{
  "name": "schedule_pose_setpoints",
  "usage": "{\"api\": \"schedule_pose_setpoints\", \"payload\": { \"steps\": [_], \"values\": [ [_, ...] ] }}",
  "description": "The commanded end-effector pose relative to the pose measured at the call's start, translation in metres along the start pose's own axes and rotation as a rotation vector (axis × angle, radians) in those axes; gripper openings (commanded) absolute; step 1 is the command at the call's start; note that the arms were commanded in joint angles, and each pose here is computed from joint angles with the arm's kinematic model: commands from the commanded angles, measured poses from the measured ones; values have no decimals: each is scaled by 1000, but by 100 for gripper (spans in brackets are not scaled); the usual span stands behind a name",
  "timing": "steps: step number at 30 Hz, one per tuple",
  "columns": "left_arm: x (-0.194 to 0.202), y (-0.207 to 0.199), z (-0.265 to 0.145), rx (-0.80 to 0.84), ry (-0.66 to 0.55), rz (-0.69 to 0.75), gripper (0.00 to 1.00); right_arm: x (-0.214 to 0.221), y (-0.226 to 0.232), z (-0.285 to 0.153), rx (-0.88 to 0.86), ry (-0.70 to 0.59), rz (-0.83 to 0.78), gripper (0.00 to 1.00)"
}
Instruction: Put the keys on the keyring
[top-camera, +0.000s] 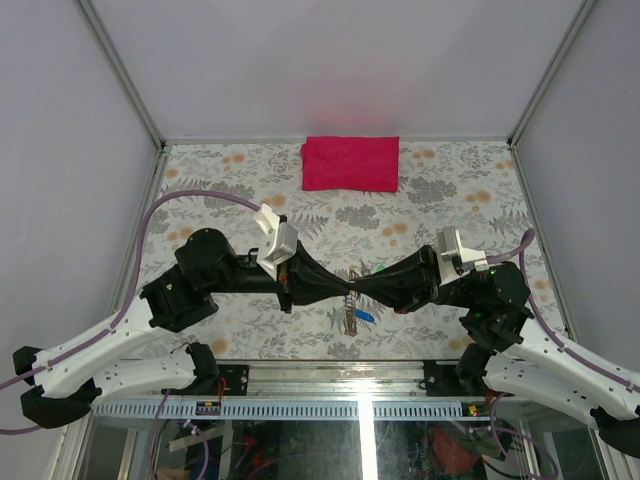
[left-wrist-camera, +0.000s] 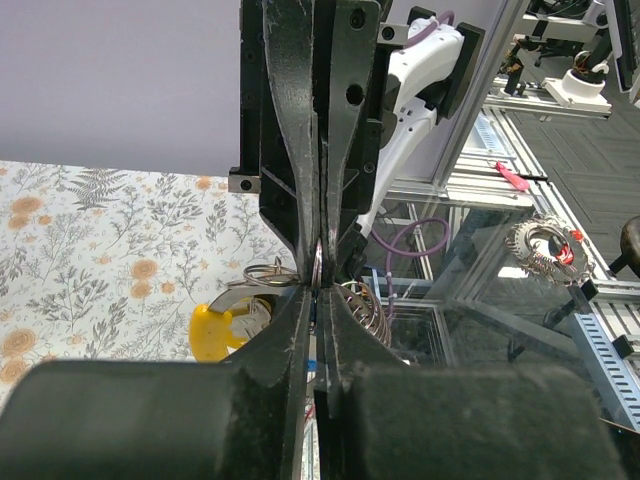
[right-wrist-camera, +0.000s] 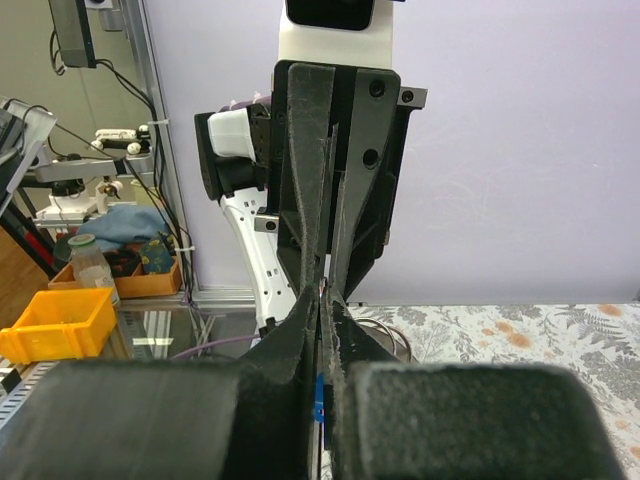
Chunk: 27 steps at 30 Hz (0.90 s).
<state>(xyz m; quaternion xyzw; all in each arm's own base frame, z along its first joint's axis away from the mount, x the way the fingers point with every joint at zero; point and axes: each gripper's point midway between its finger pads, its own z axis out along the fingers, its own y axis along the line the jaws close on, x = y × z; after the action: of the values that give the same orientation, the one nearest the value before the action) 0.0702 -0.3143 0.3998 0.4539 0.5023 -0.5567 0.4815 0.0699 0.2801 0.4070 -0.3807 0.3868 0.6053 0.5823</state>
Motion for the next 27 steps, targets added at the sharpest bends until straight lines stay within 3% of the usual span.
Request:
{"api": "schedule_pose_setpoints", "payload": {
  "steps": [1,6,9,19,27],
  "values": [
    [-9,-2,1,10,-20,23,0,-40,8,1,-9,-89,-93,1],
    [1,3,-5,-33,85,13,0,-39,4,-8,42,-37,-143,25],
    [11,7,-10,-60,165,4,0,-34,2,-15,69,27,-170,31],
    [37,24,-19,-118,461,4,0,8,-7,-33,99,253,-180,31],
    [53,40,-29,-208,699,-5,0,36,-14,-33,89,293,-170,30]
  ]
}}
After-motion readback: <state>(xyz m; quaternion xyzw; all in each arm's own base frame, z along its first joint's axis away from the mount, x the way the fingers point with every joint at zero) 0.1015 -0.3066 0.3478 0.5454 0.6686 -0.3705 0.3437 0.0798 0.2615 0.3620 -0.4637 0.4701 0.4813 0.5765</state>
